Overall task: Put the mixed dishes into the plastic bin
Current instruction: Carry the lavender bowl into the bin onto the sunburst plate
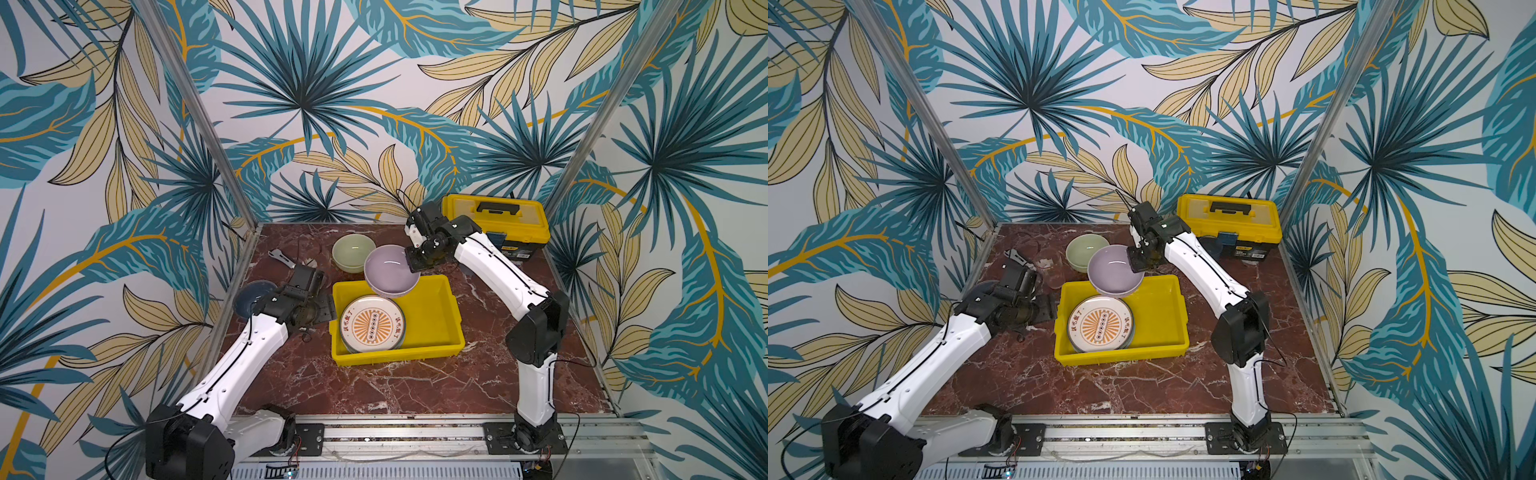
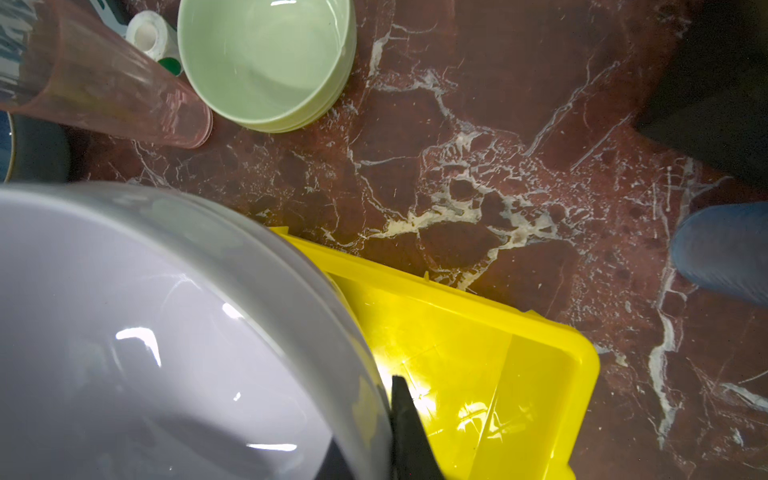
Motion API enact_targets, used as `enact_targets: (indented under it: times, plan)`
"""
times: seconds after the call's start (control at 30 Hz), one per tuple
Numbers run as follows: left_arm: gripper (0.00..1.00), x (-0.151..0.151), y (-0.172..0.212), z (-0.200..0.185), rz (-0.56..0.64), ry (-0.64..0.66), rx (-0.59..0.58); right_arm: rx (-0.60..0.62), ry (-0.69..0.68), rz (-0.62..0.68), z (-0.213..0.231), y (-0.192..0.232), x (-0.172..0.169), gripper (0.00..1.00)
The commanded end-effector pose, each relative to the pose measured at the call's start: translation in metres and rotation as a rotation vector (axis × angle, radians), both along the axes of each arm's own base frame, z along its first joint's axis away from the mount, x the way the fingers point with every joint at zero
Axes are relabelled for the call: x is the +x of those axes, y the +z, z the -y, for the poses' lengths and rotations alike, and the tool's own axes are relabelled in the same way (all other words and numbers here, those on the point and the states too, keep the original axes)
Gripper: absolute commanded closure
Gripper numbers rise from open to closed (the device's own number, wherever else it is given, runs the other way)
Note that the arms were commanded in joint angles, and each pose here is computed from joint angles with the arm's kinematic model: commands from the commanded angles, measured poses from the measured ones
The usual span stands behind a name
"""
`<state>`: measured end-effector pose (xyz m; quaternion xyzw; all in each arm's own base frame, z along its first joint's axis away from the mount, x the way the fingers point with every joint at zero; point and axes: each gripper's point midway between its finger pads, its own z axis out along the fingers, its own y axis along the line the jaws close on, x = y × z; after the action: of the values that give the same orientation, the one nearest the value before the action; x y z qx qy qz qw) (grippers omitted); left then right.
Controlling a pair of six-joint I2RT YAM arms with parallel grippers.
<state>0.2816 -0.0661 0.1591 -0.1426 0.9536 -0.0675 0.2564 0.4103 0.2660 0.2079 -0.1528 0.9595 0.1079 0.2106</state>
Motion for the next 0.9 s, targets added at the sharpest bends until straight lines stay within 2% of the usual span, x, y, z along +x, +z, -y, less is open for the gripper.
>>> enact_targets:
  times: [0.0, 0.33, 0.87]
  plan:
    - [0.23, -0.001, 0.009, -0.005, 0.039, 0.005, -0.011, 0.077, 0.024, 0.034, -0.02, 0.024, -0.006, 1.0]
    - [0.23, -0.003, 0.009, -0.013, 0.045, 0.022, -0.006, 0.105, 0.079, -0.03, -0.053, -0.01, -0.031, 1.0]
    - [0.23, -0.003, 0.012, -0.011, 0.053, 0.011, -0.021, 0.102, 0.072, -0.092, -0.065, -0.054, -0.049, 1.0]
